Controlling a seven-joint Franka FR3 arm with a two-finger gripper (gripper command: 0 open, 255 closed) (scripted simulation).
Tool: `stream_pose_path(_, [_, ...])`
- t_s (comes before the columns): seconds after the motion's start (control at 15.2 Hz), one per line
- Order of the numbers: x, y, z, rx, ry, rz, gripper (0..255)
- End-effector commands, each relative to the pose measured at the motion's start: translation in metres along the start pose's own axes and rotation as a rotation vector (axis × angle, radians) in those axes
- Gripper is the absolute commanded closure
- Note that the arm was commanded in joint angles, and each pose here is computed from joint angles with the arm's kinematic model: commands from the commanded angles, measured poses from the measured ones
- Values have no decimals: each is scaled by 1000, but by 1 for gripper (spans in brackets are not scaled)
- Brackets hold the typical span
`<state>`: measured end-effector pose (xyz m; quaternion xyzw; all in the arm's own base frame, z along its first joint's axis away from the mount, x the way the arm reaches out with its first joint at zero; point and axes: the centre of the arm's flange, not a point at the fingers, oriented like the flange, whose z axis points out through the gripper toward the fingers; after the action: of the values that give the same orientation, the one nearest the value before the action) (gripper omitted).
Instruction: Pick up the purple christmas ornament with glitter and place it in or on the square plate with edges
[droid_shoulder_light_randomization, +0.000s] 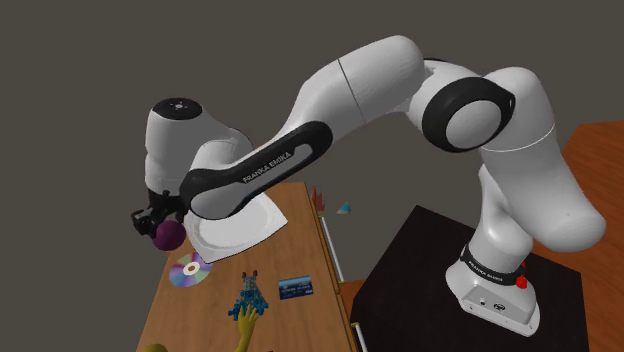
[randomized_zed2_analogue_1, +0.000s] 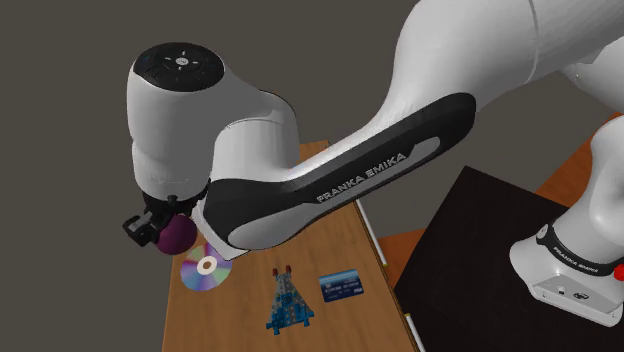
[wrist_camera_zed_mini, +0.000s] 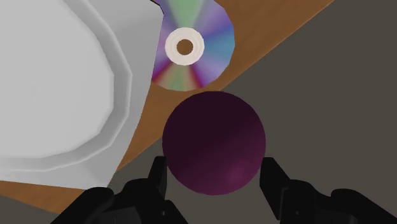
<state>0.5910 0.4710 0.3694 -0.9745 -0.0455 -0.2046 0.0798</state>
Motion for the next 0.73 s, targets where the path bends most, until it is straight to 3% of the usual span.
stream_pose_path(0.0, [1, 24, -6, 0, 0, 0, 255])
stream_pose_path(0.66, [9, 153, -35, 0, 0, 0, 255])
